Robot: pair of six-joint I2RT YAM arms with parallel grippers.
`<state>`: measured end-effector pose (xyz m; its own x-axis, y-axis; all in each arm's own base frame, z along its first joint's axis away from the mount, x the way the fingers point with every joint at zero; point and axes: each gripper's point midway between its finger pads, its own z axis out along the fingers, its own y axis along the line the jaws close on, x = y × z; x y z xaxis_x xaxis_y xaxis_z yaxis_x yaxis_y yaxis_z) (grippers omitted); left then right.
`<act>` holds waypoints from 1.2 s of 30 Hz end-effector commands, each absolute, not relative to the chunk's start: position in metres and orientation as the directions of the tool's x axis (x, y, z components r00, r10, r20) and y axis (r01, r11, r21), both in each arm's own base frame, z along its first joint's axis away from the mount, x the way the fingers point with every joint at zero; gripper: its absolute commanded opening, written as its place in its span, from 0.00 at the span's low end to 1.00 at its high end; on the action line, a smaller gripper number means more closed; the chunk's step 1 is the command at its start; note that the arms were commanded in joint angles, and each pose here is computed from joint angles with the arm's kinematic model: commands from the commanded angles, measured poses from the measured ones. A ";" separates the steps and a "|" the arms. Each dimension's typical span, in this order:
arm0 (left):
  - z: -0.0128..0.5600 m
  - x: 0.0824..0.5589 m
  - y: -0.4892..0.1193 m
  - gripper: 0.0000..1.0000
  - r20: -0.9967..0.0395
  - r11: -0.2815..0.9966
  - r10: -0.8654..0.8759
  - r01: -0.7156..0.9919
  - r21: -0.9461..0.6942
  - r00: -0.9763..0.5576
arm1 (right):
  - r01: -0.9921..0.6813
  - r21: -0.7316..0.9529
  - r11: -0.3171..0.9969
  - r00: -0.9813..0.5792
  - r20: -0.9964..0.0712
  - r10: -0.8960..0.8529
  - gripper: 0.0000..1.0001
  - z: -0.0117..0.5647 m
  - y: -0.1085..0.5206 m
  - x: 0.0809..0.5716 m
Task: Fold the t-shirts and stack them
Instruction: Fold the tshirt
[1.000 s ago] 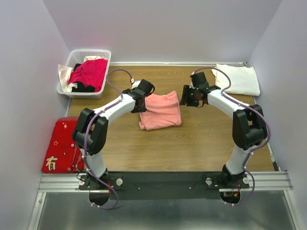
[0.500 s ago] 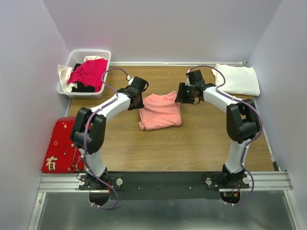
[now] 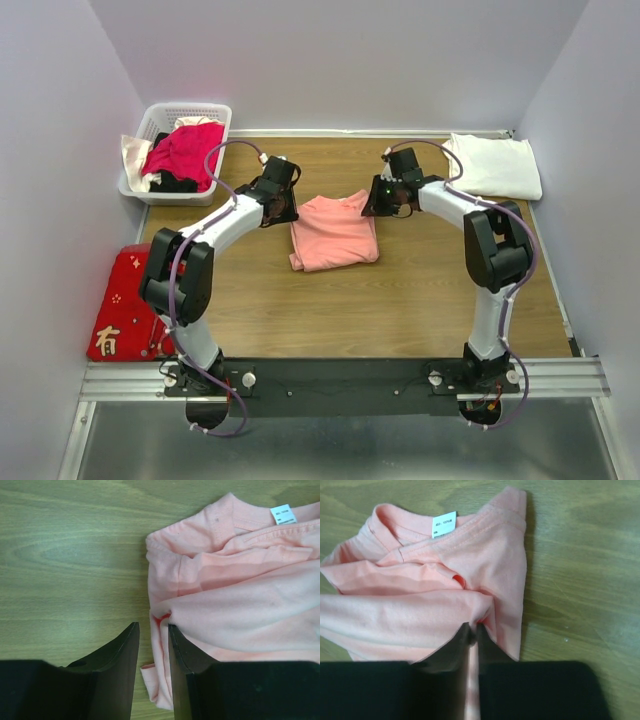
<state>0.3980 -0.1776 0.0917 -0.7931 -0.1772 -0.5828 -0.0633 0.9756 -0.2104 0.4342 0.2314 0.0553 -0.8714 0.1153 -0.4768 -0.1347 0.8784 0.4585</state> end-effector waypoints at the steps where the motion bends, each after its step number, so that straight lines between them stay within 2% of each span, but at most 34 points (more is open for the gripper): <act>1: 0.102 0.404 -0.187 0.38 -0.602 0.958 -0.181 0.000 -0.288 -0.777 | -0.169 0.500 0.850 -0.854 -0.505 0.127 0.01 0.070 0.245 0.448; 7: 0.115 0.405 -0.189 0.31 -0.617 0.950 -0.194 0.012 -0.314 -0.763 | -0.183 0.492 0.851 -0.827 -0.545 0.137 0.01 0.093 0.242 0.446; 17: 0.155 0.409 -0.186 0.30 -0.670 0.944 -0.213 0.028 -0.329 -0.711 | -0.234 0.485 0.842 -0.762 -0.630 0.151 0.01 0.145 0.240 0.439; 24: 0.152 0.415 -0.194 0.30 -0.663 0.940 -0.190 0.060 -0.336 -0.724 | -0.223 0.466 0.856 -0.750 -0.643 0.155 0.01 0.142 0.241 0.456; 30: 0.163 0.410 -0.221 0.29 -0.697 0.904 -0.109 0.221 -0.366 -0.709 | -0.185 0.443 0.877 -0.737 -0.653 0.174 0.01 0.122 0.243 0.484; 36: 0.152 0.410 -0.237 0.29 -0.695 0.898 -0.051 0.272 -0.346 -0.717 | -0.122 0.433 0.893 -0.691 -0.683 0.237 0.01 0.114 0.243 0.522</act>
<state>0.4056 -0.2163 0.1512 -0.7277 -0.1140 -0.6763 0.1790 0.9204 -0.3477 0.4855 0.2435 0.1086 -0.7613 0.1738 -0.6247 -0.1674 0.8780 0.4484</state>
